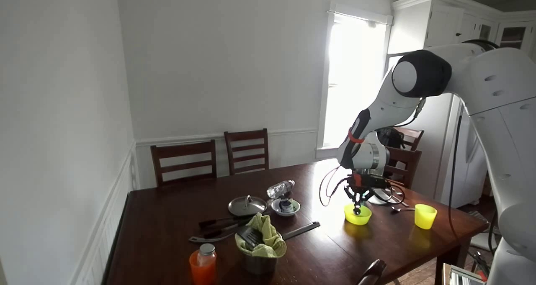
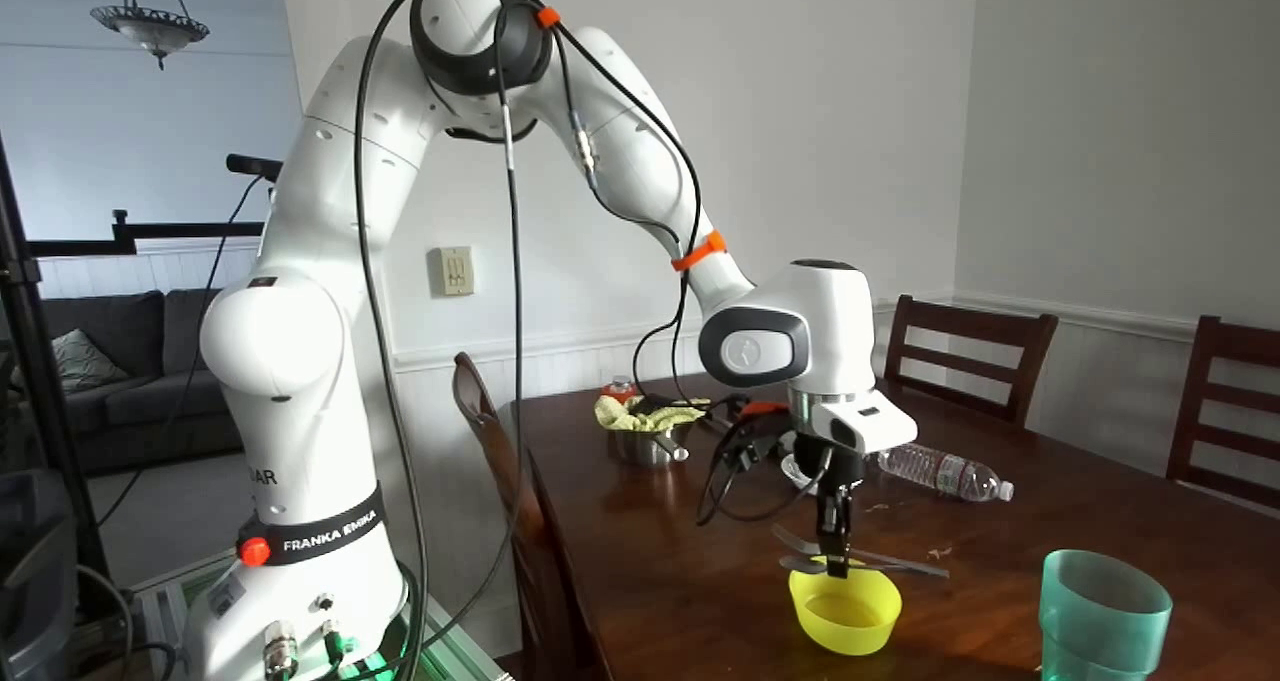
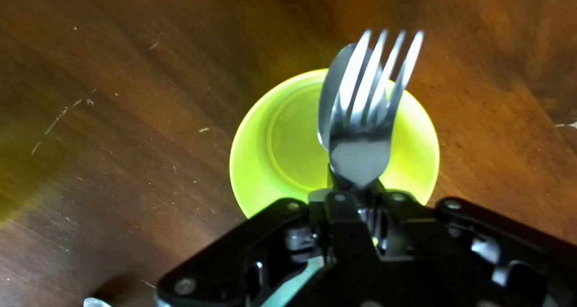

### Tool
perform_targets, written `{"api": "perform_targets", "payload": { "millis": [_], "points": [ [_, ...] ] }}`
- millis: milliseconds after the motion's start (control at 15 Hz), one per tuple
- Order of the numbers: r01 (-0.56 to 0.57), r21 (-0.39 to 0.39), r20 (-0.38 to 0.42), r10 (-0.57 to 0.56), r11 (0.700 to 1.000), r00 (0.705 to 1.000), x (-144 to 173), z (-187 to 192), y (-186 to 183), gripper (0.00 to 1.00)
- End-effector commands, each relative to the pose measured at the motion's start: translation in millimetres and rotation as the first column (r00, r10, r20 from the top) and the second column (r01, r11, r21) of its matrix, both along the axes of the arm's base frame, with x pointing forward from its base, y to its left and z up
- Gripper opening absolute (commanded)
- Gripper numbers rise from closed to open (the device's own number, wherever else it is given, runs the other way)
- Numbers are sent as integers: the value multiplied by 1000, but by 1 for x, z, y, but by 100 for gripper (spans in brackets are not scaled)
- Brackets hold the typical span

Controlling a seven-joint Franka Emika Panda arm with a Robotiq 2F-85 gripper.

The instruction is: Stack the spoon and fork on the bowl

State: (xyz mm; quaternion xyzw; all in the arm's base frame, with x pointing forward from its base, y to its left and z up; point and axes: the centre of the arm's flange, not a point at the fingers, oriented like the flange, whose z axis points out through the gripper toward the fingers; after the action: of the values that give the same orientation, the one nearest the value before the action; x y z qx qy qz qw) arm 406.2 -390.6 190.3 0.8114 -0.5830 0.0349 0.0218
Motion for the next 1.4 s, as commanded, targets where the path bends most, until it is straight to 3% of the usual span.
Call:
{"api": "perform_targets", "payload": {
  "millis": [0,1333],
  "points": [
    [14,57,-11,-13,998,1000,-5,4,-5,2],
    [87,192,-26,-84,977,996,-11,-18,-24,2]
  ]
}}
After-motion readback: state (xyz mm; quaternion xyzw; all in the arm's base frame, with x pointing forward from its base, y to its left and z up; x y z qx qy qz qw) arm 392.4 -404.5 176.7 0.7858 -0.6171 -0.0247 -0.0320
